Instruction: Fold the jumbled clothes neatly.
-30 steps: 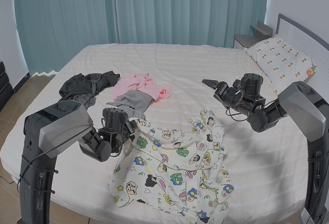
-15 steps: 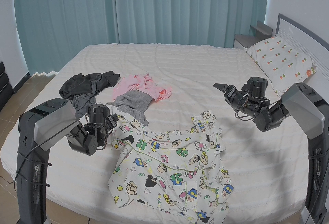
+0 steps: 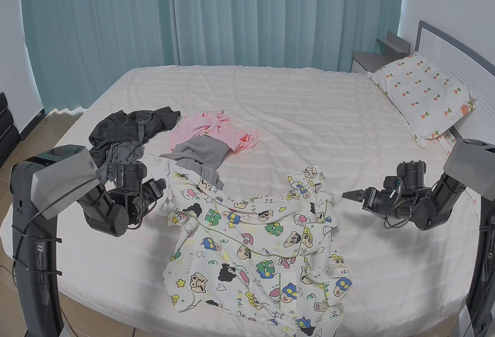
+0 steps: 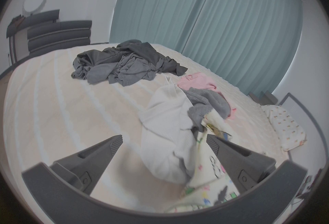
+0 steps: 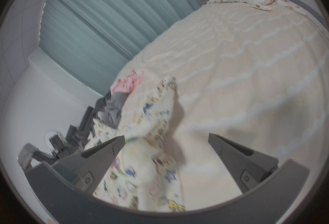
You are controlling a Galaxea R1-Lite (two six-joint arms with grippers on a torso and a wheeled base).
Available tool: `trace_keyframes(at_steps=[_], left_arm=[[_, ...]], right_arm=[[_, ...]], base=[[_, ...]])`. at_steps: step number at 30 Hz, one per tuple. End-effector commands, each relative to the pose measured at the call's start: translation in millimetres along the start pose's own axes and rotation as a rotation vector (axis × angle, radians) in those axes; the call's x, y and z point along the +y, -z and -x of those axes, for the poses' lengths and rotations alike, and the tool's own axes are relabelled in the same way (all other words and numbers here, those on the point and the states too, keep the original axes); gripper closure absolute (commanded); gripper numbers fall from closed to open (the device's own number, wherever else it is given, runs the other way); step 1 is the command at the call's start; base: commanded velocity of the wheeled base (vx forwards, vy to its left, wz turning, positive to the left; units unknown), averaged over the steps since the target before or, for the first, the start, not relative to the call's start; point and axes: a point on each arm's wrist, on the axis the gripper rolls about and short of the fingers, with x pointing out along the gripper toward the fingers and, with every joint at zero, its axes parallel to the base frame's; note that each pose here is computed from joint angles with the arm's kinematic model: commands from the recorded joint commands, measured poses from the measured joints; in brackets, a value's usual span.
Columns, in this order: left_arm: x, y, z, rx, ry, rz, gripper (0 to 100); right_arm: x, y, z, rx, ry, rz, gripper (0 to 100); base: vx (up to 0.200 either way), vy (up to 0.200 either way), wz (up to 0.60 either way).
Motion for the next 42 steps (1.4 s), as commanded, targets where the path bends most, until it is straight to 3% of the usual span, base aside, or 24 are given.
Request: trace_keyframes(at_steps=[1, 7, 11, 20, 31, 42], left_arm=[[-0.4, -23.1, 61.9, 0.029, 0.095, 0.098, 0], [10.3, -13.7, 79.6, 0.061, 0.081, 0.106, 0], [19.7, -2.8, 88.9, 0.053, 0.087, 0.11, 0], [30.3, 14.7, 105.1, 0.039, 0.113, 0.11, 0], [31.9, 21.4, 108.0, 0.057, 0.113, 0.102, 0], [29.0, 28.0, 106.8, 0.076, 0.115, 0.09, 0]], right_arm=[[-13.3, 30.5, 12.9, 0.11, 0.032, 0.038, 0], [-11.3, 41.2, 6.1, 0.182, 0.069, 0.11, 0], [-5.4, 43.2, -4.9, 0.204, 0.154, 0.196, 0], [22.9, 56.8, -18.0, 0.266, 0.171, 0.373, 0], [45.8, 64.4, -27.3, 0.347, 0.187, 0.421, 0], [42.2, 75.3, -34.0, 0.391, 0.188, 0.405, 0]], base=[[0.0, 0.0, 0.0], [0.0, 0.0, 0.0], [0.0, 0.0, 0.0], [0.0, 0.0, 0.0], [0.0, 0.0, 0.0], [0.0, 0.0, 0.0]])
